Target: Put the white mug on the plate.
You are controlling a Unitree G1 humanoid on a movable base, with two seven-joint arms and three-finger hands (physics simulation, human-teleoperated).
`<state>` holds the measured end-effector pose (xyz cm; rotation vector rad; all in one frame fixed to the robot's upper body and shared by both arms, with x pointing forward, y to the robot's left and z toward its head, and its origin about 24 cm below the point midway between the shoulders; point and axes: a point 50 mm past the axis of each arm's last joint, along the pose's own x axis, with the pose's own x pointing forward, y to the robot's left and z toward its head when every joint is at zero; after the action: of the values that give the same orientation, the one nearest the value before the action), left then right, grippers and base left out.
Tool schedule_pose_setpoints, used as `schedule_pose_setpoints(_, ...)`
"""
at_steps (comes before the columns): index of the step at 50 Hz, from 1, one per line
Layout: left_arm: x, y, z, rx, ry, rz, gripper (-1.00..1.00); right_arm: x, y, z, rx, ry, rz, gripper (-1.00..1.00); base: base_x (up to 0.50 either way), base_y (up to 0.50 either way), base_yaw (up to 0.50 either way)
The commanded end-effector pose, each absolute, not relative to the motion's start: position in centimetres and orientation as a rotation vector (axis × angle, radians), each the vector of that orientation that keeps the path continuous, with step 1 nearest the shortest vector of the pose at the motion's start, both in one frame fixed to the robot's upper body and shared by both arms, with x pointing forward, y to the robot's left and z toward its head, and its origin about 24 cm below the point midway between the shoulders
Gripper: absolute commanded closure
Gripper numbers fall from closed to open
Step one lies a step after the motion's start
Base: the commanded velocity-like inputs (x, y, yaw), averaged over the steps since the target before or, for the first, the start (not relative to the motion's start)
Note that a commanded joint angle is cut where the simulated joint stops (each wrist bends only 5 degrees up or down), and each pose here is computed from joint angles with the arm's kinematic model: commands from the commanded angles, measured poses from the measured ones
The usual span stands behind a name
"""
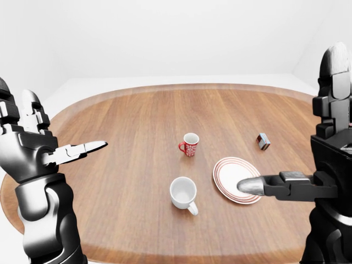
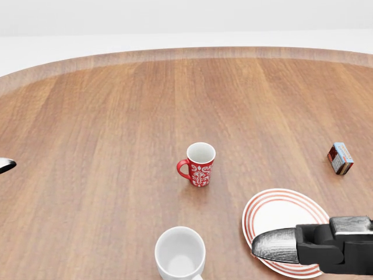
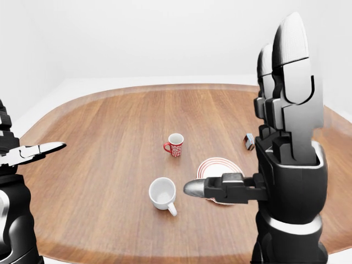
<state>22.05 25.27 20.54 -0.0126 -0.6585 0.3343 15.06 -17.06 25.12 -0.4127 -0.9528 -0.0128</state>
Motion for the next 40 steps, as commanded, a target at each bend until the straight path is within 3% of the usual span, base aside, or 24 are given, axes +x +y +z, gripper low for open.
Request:
schedule_pose_setpoints(1,22.5,24.6,18.9,-0.032,-0.586,0.31,-1.0,17.5,-11.3,27.5,-0.795,-1.087,0.203,-1.0,0.0,0.0,0.0)
schedule_pose_setpoints(4,22.5,24.6,18.9,-0.032,-0.586,0.311,-1.0,19.9,-9.6,27.8,-0.979,-1.022,0.261,-1.0,0.0,0.0,0.0)
schedule_pose_setpoints(10,22.7,24.6,18.8,-0.035,-0.582,0.311,-1.0,28.0,-7.0,26.3,-1.193,-0.645,0.386,-1.0,0.0,0.0,0.0)
schedule_pose_setpoints(14,22.7,24.6,18.9,-0.036,-0.583,0.31,-1.0,32.0,-6.1,26.1,-1.254,-0.492,0.392,-1.0,0.0,0.0,0.0)
schedule_pose_setpoints(23,23.0,24.5,18.7,-0.036,-0.571,0.307,-1.0,37.3,-4.5,26.2,-1.331,-0.267,0.465,-1.0,0.0,0.0,0.0)
schedule_pose_setpoints(36,23.1,24.4,18.1,-0.032,-0.548,0.303,-1.0,39.2,-3.1,18.4,-1.478,0.067,0.636,-1.0,0.0,0.0,0.0)
schedule_pose_setpoints(40,23.1,24.3,18.1,-0.03,-0.548,0.302,-1.0,38.6,-3.0,16.6,-1.52,0.089,0.644,-1.0,0.0,0.0,0.0)
